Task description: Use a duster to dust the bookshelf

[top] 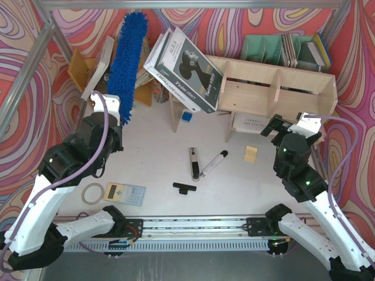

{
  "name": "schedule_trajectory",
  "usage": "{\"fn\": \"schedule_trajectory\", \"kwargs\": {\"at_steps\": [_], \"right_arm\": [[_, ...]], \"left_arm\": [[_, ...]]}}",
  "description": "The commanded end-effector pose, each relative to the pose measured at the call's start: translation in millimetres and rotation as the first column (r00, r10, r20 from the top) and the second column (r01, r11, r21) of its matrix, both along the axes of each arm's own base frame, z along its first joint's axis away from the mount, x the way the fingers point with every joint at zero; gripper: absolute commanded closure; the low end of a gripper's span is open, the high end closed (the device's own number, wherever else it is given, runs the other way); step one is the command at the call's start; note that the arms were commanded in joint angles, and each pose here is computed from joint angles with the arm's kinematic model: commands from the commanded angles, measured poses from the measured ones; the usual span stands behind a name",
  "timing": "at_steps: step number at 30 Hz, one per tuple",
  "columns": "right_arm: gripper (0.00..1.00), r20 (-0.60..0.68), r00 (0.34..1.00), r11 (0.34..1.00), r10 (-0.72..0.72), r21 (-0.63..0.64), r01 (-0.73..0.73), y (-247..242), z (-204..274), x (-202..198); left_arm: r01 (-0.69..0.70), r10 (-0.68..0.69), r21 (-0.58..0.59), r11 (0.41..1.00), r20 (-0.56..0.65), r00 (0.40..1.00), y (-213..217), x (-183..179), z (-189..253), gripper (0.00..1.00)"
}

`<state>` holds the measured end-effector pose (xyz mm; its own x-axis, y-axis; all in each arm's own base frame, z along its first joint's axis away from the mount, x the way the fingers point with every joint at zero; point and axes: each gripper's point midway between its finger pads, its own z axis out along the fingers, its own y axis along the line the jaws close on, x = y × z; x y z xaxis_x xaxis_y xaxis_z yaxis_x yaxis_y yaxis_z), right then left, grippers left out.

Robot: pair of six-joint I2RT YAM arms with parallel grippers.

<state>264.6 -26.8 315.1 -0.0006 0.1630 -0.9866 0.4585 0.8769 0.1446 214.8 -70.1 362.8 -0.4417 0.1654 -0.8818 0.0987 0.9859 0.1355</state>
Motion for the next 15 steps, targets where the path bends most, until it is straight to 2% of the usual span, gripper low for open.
{"fn": "schedule_trajectory", "kwargs": {"at_steps": [1, 15], "right_arm": [[0.01, 0.019, 1.0, 1.0, -0.009, 0.013, 0.008, -1.0, 0.7, 0.9], [0.01, 0.009, 1.0, 1.0, -0.015, 0.01, 0.015, -1.4, -2.0, 1.3]], "left_arm": [[0.023, -0.023, -0.082, 0.996, 0.001, 1.0, -9.5, 0.8, -4.4, 1.0], [0.146, -0.154, -0.145, 0.979, -0.043, 0.987, -37.3, -4.2, -26.2, 1.0]]}}
